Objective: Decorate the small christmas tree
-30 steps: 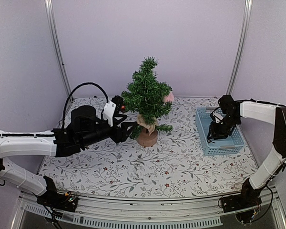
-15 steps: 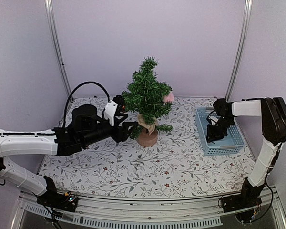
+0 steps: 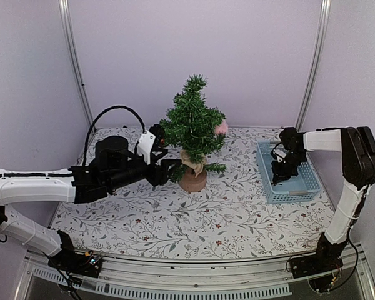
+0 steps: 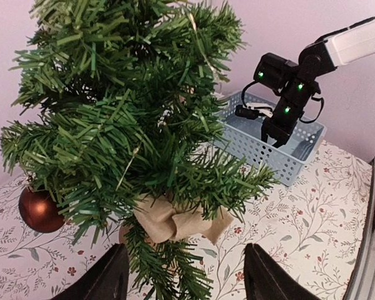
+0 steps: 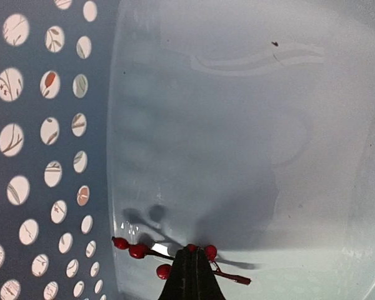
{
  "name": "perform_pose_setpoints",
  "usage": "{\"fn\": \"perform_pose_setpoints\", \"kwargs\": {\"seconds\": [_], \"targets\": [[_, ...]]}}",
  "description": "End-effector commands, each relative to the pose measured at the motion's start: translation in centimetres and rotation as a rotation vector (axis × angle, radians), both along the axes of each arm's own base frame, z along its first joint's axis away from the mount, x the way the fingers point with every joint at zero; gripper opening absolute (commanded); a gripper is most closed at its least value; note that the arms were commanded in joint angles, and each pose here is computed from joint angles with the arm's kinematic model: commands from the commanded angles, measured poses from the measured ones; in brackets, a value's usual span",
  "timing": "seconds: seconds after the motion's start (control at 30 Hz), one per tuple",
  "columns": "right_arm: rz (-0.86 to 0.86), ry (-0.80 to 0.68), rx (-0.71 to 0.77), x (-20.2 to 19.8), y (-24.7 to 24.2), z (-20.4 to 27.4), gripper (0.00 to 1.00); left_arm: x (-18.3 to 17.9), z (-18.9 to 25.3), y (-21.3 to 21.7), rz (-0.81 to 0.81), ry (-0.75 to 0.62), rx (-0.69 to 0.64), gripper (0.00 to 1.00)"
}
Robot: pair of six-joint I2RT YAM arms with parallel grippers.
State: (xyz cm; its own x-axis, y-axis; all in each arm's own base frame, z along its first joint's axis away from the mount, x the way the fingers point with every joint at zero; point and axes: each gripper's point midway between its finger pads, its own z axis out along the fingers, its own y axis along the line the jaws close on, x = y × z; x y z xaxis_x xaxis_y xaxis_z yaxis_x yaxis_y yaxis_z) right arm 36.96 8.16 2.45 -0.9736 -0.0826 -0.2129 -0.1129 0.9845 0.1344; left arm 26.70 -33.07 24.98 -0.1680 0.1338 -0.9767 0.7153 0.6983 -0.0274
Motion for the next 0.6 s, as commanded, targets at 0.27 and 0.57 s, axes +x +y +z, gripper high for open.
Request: {"fn": "perform_pose_setpoints", "kwargs": {"seconds": [0.27, 0.57], "targets": [[-0.022, -0.174, 0.056, -0.4, 0.1, 9.3, 0.0, -0.5, 4.4, -0.6, -0.052, -0.083, -0.05, 0.65], [0.146, -0.461, 0.387, -1.8, 6.3, 21.0, 0.0, -4.0, 7.7, -3.1, -0.287, -0.16, -0.095, 0.64]]}}
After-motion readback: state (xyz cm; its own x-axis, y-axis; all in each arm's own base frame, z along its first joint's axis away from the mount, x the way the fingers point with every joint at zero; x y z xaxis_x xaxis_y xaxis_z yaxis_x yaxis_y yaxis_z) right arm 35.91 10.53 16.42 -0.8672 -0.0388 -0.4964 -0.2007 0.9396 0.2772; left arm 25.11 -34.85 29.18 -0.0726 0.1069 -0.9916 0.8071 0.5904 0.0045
